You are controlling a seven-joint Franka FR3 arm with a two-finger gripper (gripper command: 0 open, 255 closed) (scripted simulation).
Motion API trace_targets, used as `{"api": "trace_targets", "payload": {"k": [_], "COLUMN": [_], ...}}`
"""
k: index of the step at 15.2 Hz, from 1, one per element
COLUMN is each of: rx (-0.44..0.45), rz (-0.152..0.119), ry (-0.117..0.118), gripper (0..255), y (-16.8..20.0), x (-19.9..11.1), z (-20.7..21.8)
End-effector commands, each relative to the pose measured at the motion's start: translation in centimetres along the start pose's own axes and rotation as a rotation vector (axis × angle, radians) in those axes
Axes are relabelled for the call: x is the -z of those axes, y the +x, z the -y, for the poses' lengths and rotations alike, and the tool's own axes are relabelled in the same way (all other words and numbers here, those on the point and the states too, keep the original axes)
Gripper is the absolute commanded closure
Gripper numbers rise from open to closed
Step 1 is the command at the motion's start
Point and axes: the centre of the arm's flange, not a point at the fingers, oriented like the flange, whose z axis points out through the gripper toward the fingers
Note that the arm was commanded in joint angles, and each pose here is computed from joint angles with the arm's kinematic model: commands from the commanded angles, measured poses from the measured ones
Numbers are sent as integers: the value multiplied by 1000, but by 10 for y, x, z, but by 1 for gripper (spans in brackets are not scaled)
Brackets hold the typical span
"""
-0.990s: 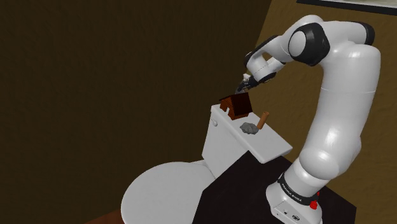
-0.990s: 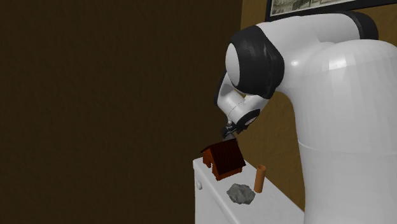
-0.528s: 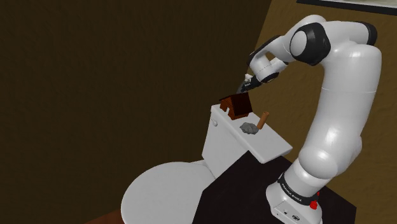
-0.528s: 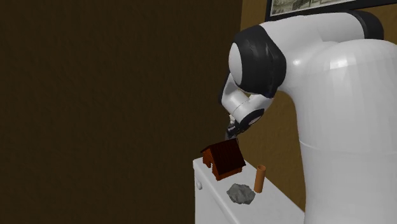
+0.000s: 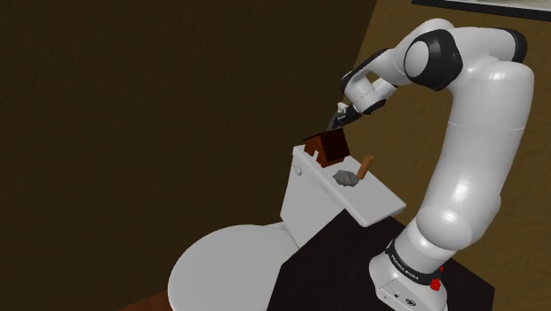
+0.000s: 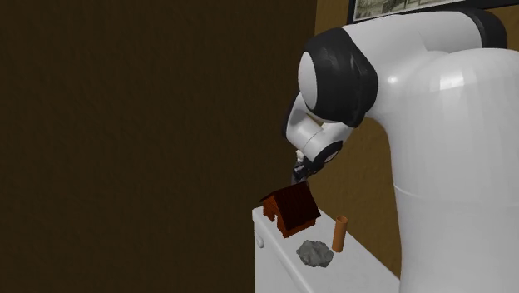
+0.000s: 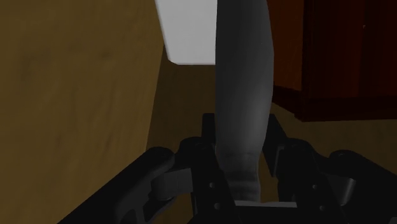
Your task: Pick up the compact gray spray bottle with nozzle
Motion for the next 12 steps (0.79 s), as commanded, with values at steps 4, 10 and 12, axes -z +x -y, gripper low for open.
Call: {"api": "trace_targets", "payload": {"k": [4, 10, 12], "rx": [-10, -10, -10], "rz": [-5, -5, -5], "ry": [-12, -12, -12], "gripper": [255, 255, 255], "y": [14, 30, 30], "x": [26, 53, 54], "z": [-6, -5, -5]}}
